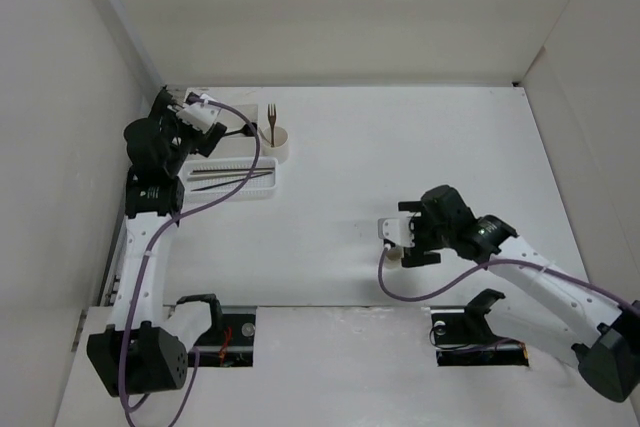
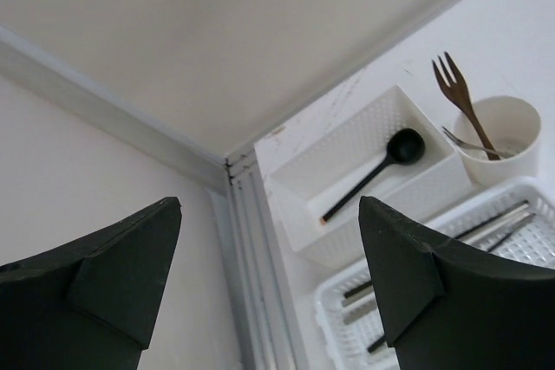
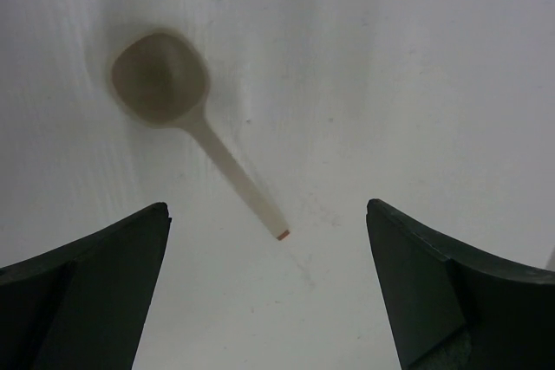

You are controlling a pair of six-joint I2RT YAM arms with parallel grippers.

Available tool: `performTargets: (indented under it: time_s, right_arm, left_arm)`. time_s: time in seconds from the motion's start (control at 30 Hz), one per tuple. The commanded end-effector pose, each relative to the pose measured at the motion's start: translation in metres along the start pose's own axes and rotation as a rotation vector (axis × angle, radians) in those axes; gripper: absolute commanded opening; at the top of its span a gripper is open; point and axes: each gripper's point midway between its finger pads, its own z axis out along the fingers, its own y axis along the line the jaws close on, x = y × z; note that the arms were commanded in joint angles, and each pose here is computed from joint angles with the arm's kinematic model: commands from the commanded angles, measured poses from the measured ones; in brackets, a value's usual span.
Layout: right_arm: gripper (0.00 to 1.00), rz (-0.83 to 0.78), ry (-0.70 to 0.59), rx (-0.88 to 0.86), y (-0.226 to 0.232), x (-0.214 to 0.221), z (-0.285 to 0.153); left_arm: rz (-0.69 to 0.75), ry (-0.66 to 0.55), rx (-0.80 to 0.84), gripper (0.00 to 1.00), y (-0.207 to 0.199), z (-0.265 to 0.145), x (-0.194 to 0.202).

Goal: Sort the eating utensils into containers

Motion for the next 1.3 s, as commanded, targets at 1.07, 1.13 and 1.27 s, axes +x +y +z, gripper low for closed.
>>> performTargets:
  time_s: [1.07,1.13,1.27]
  right_arm:
    - [0.00,-0.018,-0.165,-0.224,-0.047,-0.031,0.067]
    - [0.00,0.032,-0.291,-0.108,-0.090,-0.055,0.048]
    - [0.00,0.089,-0.650,0.126,-0.164,-0.123,-0.017]
  left_arm:
    - [-0.026,-0.088,0.066,0.82,-0.021,-0.015,-0.020]
    - [-0.038,-0.115,0.127,0.82,-0.031,-0.017,-0.028]
    - [-0.058,-0.208,0.277,0.82,-0.054,-0.026,-0.052]
